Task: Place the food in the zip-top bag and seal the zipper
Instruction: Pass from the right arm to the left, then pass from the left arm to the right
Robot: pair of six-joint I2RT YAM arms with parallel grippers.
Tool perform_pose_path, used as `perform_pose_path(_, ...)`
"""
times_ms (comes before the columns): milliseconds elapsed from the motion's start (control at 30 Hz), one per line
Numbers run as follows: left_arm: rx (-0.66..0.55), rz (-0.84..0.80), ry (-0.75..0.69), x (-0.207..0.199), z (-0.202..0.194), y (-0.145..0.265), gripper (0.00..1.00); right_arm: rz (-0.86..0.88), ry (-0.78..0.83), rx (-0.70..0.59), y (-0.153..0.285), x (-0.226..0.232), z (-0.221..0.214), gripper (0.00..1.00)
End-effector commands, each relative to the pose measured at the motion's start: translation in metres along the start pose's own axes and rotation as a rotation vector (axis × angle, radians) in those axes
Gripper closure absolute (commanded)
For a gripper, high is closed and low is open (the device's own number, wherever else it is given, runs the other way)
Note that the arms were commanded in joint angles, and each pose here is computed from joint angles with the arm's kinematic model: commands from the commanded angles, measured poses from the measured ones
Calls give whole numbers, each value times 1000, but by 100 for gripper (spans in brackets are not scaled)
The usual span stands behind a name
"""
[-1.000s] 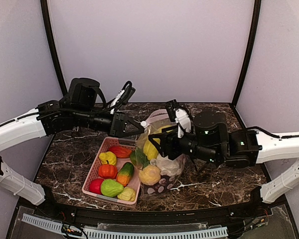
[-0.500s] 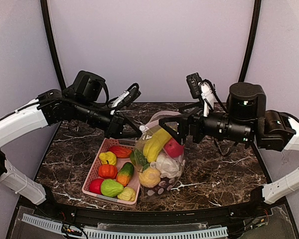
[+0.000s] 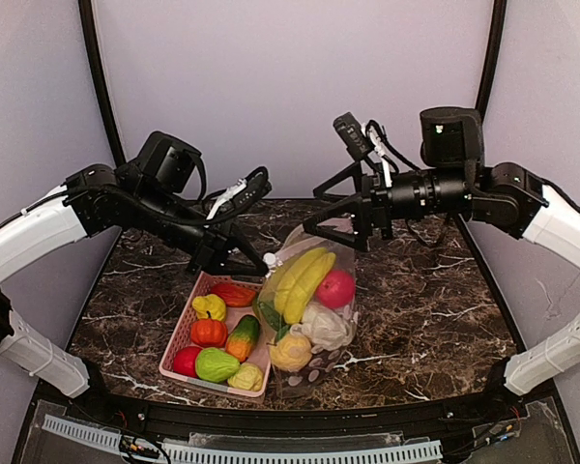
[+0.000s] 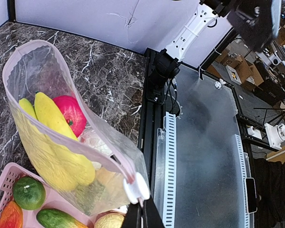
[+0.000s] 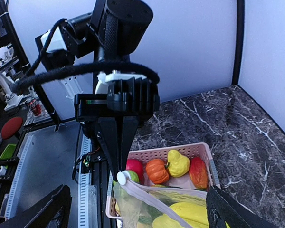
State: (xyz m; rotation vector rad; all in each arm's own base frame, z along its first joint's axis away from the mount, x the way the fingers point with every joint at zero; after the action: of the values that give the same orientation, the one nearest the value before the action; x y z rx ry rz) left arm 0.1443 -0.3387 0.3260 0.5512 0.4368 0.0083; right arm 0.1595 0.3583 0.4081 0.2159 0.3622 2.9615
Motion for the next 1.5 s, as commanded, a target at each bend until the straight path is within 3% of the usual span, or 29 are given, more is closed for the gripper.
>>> perform_pose_path(0, -27, -72, -96, -23, 8, 17, 99, 260, 18, 41, -10, 25, -8, 4)
perform_pose_path(133, -29, -97, -122, -29, 8, 19, 99, 336, 0, 59, -22, 28, -14, 7)
perform_pose_path(367, -19, -120, -129, -30, 6, 16, 99, 448, -12, 68, -40, 29, -22, 25)
perform_pose_path(500, -27, -133, -132, -33, 6, 17, 99, 499, -29, 75, -45, 31, -26, 30)
perform_pose_path(633, -33, -143, -131, -33, 7, 16, 99, 523, -46, 90, -51, 31, -32, 37)
perform_pose_path(867, -33, -154, -126, -32, 7, 13, 99, 555, -68, 101, -61, 29, -41, 41)
perform_pose_path(1200, -30, -137, -110, -28, 6, 10, 99, 577, -91, 111, -68, 33, -48, 59)
perform_pose_path(1467, -40, -142, -112, -30, 7, 12, 99, 582, -102, 131, -76, 34, -55, 56)
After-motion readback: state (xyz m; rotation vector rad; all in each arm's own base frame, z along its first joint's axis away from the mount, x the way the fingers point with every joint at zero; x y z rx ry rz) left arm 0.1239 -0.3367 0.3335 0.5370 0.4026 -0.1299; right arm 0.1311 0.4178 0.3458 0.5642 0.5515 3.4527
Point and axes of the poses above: each gripper's point midway between its finger pads, its own y axis back along the fingers, its own x axis along the line the jaws close on, z = x × y, the point moved 1 cm from there along y, back along the fingers, and after that the axes turned 2 degrees about y, right-handed, at the moved point
